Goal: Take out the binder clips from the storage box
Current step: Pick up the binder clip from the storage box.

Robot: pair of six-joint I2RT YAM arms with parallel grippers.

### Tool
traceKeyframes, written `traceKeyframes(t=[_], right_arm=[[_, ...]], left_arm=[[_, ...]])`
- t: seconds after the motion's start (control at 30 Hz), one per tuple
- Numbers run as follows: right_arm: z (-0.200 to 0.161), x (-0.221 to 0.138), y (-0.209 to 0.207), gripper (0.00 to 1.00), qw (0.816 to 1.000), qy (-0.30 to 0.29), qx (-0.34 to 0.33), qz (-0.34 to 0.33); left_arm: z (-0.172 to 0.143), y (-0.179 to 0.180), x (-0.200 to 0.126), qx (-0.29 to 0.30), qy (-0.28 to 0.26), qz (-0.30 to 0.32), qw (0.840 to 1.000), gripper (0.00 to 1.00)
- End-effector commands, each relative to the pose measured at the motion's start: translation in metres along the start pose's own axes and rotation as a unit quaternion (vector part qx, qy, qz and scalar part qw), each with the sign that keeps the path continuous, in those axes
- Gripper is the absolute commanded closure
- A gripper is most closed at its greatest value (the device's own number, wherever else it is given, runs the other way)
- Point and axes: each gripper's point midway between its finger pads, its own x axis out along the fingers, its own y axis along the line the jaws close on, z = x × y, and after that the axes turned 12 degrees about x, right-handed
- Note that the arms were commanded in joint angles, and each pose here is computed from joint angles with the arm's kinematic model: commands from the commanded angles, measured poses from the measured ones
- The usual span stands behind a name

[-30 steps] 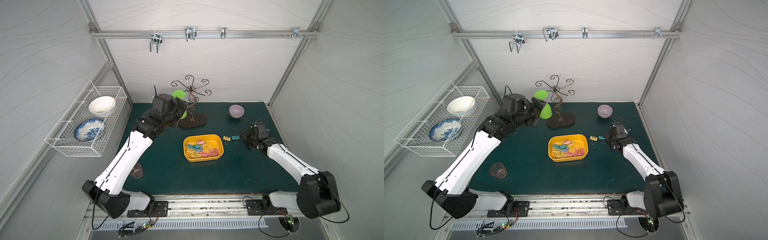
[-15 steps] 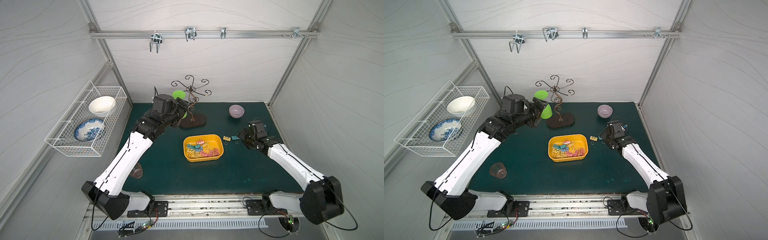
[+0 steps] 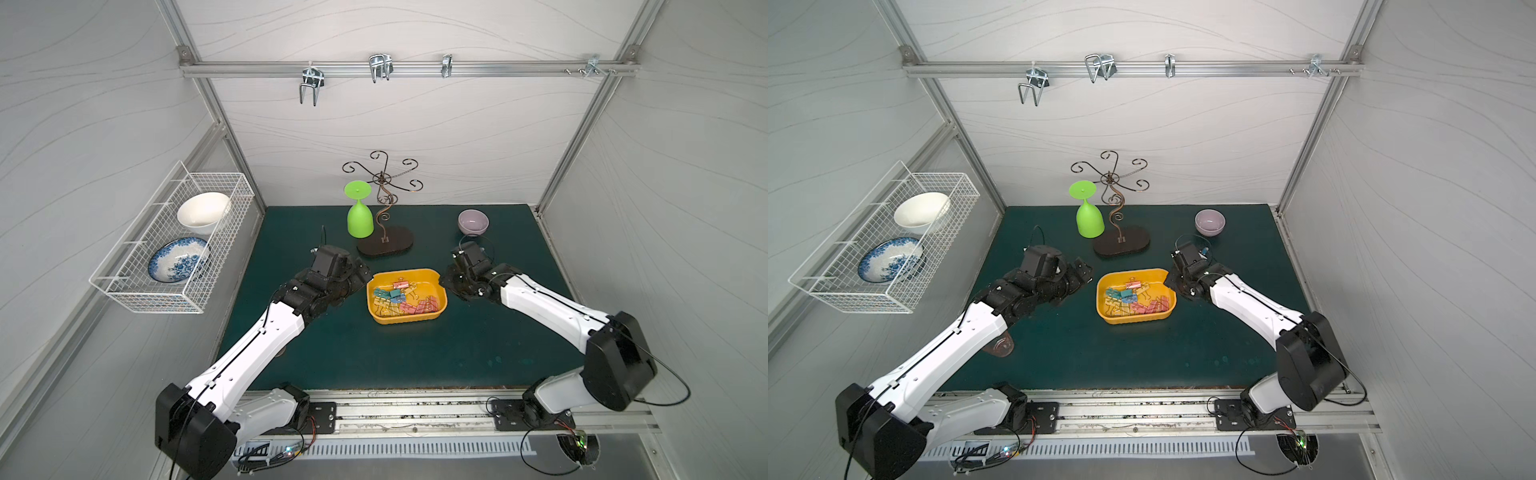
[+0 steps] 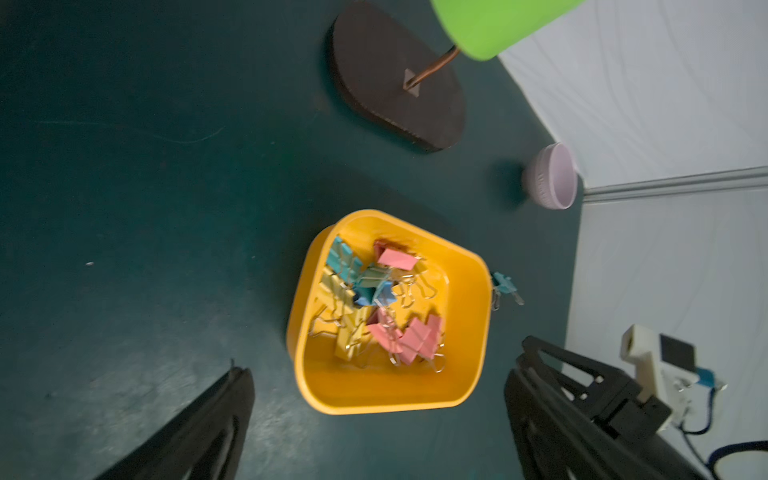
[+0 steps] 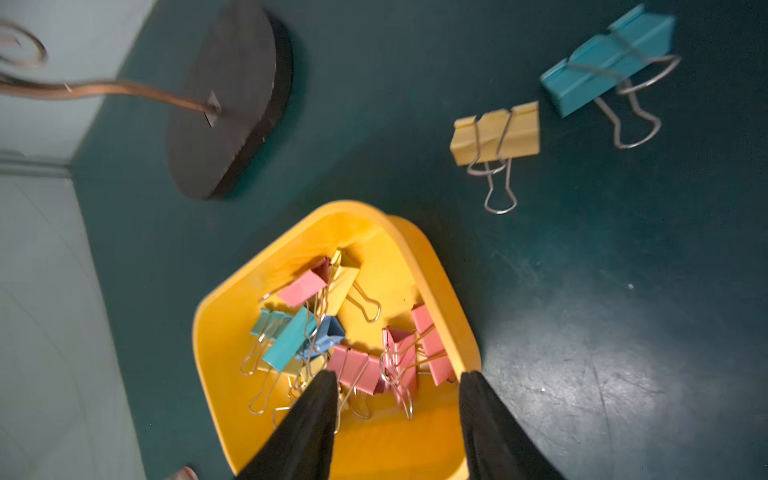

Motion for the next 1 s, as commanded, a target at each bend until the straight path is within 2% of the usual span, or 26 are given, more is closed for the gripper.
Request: traceKeyframes(t=[0.0,0.17,0.43,0.57,0.73,0.87,0.97], right_arm=[[-0.019,0.009,-0.007,0.55,0.994,0.037,-0.083,-0.056],[-0.031,0.023,-0.015,0.62,0.977,0.073,-0.162,-0.118],[-0.054,0.043,-0.006,0.61,0.957,0.137,-0.224,-0.126],[-0.052,0.051,-0.007,0.62,0.948,0.137,-0.244,-0.154],[-0.048,0.056,-0.012,0.77,0.941,0.132,-0.255,-0.178],[-0.045,0.052,-0.011,0.78,0.939,0.123,-0.261,-0.189],[-0.039,0.046,-0.01,0.84,0.938,0.103,-0.266,-0.196]], left_arm=[[0.004,-0.006,-0.008,0.044,-0.027,-0.034,0.998,0.01],[-0.016,0.013,-0.005,0.056,-0.018,-0.027,0.998,0.01],[-0.025,0.031,-0.006,0.077,-0.014,0.0,0.997,0.01],[-0.028,0.032,-0.005,0.08,-0.006,0.003,0.997,0.01],[-0.029,0.029,-0.004,0.088,0.0,-0.002,0.996,0.01],[-0.025,0.034,-0.011,0.09,-0.01,0.012,0.996,0.01],[-0.022,0.034,-0.017,0.091,-0.024,0.009,0.996,0.01]])
